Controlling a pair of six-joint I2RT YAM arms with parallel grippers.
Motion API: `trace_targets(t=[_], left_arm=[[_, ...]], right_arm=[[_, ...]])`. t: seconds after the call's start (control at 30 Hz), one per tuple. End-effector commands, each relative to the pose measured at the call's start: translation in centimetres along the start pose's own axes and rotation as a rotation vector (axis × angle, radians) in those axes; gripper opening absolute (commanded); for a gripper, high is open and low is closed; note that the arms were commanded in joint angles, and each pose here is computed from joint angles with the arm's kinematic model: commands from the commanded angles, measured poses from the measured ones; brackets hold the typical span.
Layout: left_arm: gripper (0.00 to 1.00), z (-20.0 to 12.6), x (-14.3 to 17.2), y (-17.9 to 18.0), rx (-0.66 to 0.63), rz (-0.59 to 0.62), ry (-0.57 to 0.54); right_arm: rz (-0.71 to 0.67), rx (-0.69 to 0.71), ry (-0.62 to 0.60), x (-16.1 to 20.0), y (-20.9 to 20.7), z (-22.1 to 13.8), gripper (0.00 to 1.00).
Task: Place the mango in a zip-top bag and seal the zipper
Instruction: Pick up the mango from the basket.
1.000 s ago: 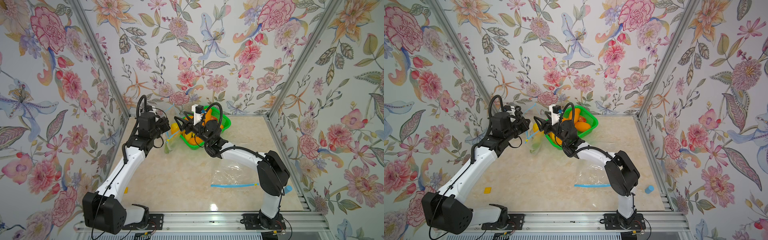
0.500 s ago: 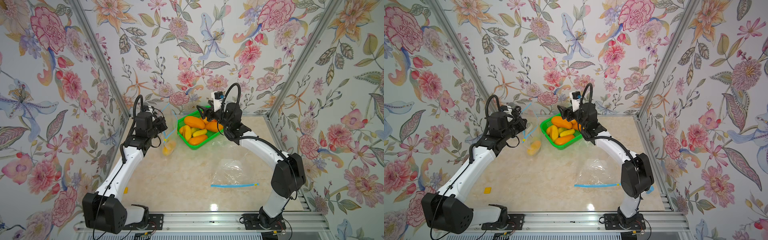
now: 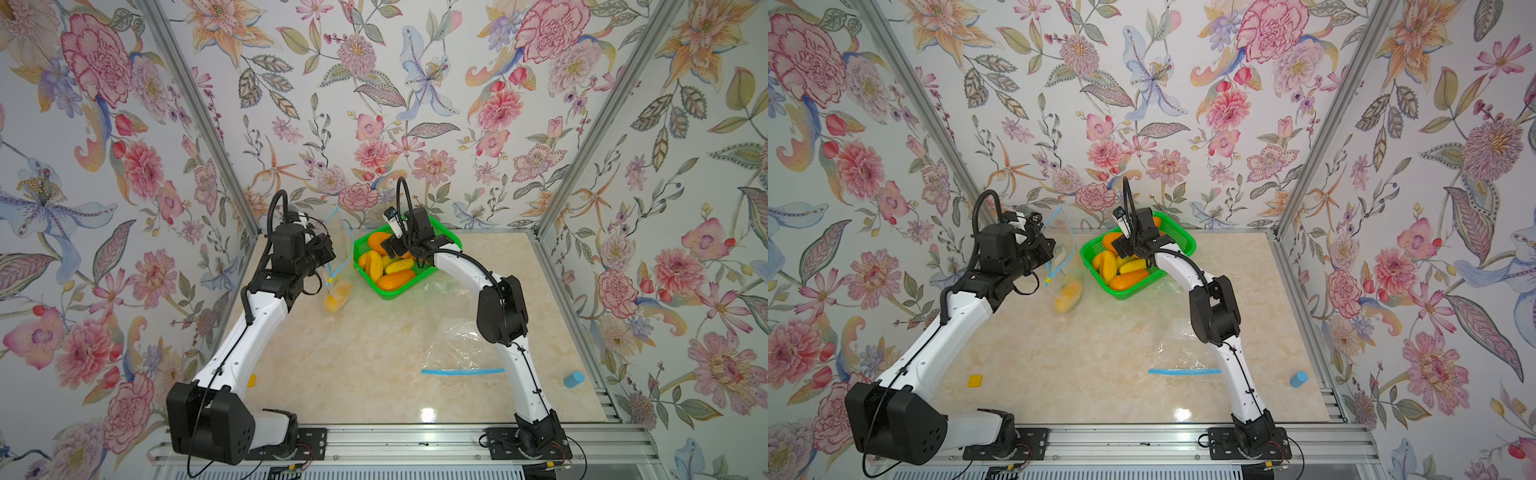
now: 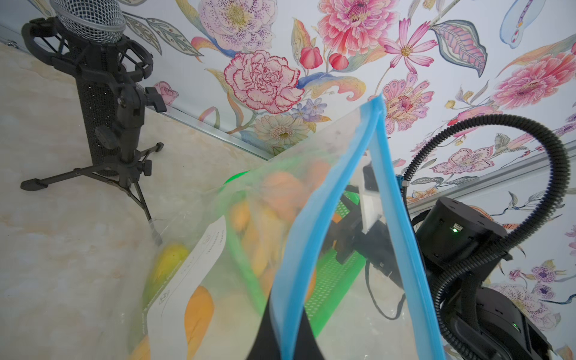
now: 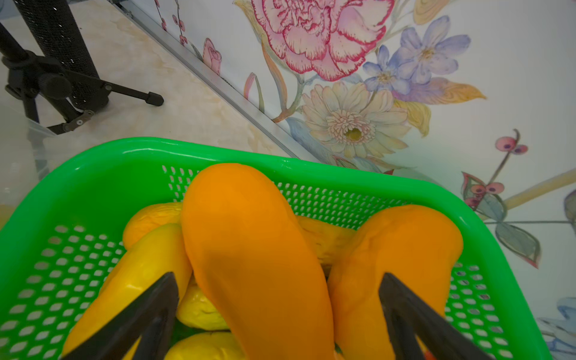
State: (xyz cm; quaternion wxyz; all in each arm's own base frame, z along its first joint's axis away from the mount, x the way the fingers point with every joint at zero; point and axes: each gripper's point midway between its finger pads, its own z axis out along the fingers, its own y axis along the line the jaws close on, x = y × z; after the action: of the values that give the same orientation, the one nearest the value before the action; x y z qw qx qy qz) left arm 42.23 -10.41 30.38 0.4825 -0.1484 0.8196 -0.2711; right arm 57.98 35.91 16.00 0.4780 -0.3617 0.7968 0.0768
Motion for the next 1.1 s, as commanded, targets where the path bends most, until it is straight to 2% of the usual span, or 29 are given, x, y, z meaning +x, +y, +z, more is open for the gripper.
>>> trace_targets(t=[0.0,0.17,0.37,0.6,0.73,0.9,0.97,1.07], left_arm=[[0.00,0.2,-0.6,0.0,0.010,0.021,-0.007],[0.00,0.4,-0.5,-0.1,0.013,0.019,0.000],[0.00,0.2,-1.0,-0.6,0.026,0.023,-0.005],[0.00,0.2,-1.0,-0.7,0.029,0.020,0.000],[0.00,0.1,-1.1,-0.7,0.031,0.018,-0.005],[0.00,0.1,-1.0,-0.8,0.035,0.012,-0.005],[0.00,0.2,-0.8,-0.7,0.035,0.010,0.001],[0.00,0.4,-0.4,-0.7,0.046,0.003,0.013]], right_arm=[[-0.050,-0.029,0.057,1.3,-0.3,0.9,1.00],[-0.045,-0.112,0.068,2.8,0.7,2.4,1.00],[-0.052,-0.126,0.110,4.7,1.5,3.5,0.97],[-0.024,-0.048,0.083,2.5,0.3,2.5,0.75],[0.012,-0.030,0.023,-0.8,-0.3,0.3,0.61],[0.133,-0.069,-0.068,-4.9,-0.3,-3.7,0.48],[0.175,-0.057,-0.084,-5.2,-0.5,-4.5,0.43],[0.215,-0.075,-0.057,-4.0,-0.4,-4.6,0.42]])
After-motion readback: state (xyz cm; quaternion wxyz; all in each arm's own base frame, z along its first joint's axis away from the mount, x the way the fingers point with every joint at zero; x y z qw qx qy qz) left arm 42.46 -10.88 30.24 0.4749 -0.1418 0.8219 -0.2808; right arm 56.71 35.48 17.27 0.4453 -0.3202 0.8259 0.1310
